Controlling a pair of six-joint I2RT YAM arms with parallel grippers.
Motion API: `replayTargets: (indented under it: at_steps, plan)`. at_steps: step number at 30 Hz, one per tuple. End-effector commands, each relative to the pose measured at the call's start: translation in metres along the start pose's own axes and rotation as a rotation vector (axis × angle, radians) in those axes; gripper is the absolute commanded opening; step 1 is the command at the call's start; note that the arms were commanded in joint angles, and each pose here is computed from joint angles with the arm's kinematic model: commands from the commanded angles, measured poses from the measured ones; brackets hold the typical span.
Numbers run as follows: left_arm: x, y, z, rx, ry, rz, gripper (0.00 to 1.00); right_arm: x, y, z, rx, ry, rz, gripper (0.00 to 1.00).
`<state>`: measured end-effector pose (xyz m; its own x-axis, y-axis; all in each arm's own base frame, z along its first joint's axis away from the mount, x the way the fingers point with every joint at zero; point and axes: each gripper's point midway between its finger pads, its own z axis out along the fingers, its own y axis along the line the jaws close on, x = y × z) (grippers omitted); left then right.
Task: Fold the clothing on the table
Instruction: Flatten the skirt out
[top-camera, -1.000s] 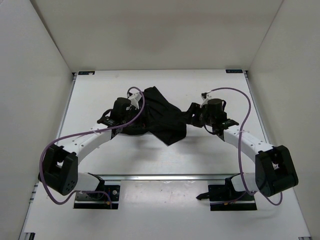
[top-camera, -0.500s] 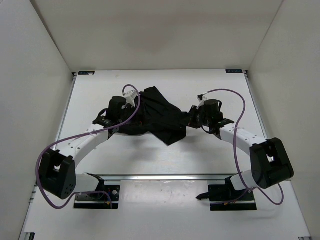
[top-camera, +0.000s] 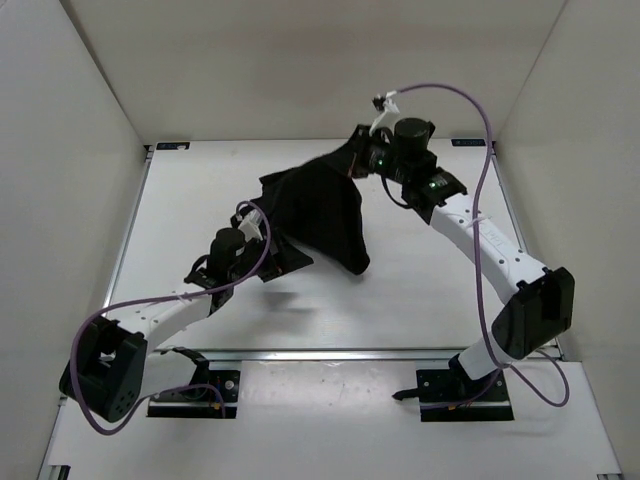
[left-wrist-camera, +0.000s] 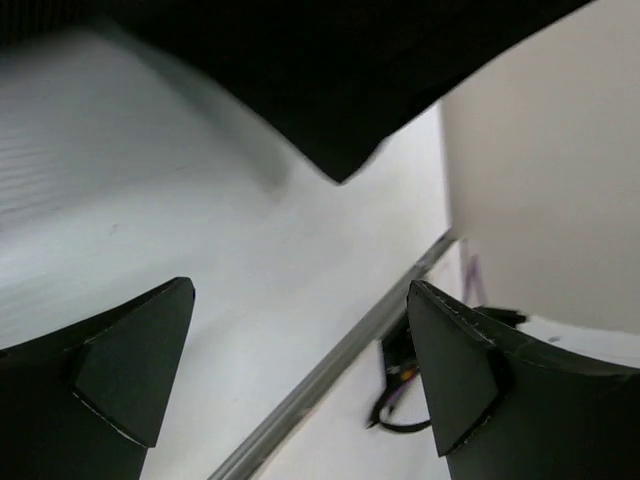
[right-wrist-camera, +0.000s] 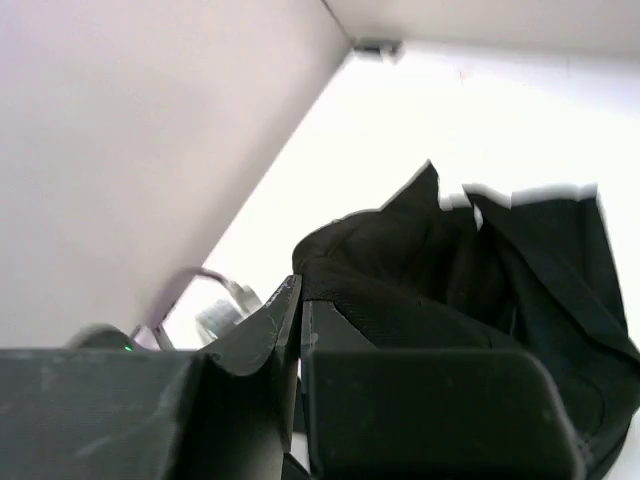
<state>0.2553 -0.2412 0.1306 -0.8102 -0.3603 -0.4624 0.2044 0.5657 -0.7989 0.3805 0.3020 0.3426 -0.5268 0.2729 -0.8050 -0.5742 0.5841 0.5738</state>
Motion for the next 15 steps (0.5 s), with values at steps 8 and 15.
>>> replayTargets:
  at_steps: [8, 15]
  plan:
    - [-0.035, -0.074, -0.009, 0.299, -0.249, -0.189, 0.99, -0.091, 0.085, 0.013, -0.044, -0.184, -0.199, 0.00]
    - [-0.026, -0.120, 0.001, 0.465, -0.181, -0.052, 0.94, -0.092, 0.076, 0.047, 0.035, -0.125, -0.229, 0.00]
